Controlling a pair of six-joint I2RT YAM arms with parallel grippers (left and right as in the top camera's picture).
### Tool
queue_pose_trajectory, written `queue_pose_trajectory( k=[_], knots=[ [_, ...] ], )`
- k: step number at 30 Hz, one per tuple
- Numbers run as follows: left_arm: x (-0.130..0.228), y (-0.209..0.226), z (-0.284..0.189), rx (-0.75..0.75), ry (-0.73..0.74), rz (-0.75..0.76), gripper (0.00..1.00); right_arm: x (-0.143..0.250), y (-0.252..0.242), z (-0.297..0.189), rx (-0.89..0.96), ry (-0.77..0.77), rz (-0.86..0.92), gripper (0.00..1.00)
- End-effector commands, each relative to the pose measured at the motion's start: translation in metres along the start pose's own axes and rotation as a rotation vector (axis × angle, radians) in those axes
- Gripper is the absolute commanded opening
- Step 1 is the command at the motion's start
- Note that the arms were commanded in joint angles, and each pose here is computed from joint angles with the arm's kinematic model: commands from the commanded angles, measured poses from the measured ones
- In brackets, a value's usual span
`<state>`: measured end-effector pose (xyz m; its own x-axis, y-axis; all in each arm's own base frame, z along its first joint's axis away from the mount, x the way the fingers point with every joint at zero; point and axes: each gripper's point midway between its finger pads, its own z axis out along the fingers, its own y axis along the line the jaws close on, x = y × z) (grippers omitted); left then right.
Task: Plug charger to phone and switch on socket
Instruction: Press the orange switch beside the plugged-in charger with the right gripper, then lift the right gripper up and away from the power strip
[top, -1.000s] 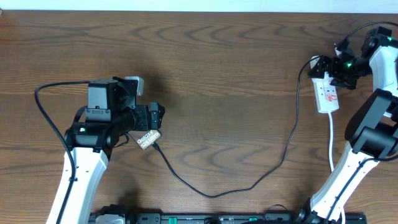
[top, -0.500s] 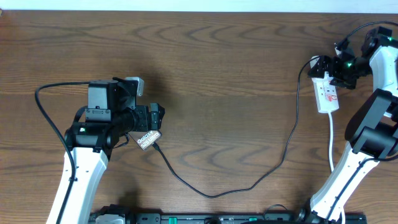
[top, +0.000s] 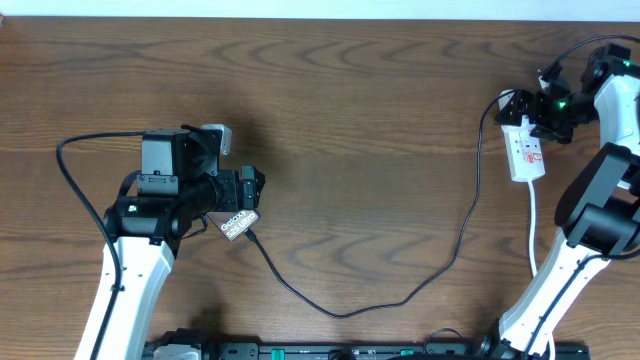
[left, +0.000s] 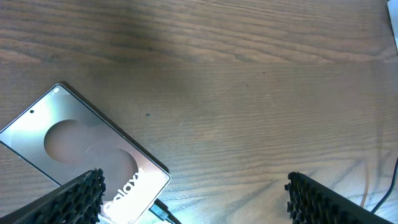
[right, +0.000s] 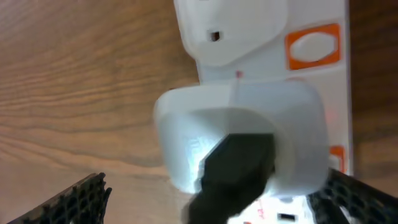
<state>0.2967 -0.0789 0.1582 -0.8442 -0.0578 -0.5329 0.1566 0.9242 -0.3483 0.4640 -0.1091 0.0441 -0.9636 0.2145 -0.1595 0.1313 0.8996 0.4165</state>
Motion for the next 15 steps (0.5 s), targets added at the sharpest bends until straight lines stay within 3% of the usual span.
queue_pose_trajectory(
  k=[1,15],
  knots=[
    [-0.0103,-0.0020,-0.0062,-0.009,-0.028,0.007,0.92,0.0127,0.0177,0.0253,-0.115,0.039,-0.006,0.99],
    [-0.0100,-0.0019,-0.0062,-0.009,-0.027,0.006,0.91,0.0133,0.0106,0.0188,-0.079,0.044,0.074,0.99]
  ],
)
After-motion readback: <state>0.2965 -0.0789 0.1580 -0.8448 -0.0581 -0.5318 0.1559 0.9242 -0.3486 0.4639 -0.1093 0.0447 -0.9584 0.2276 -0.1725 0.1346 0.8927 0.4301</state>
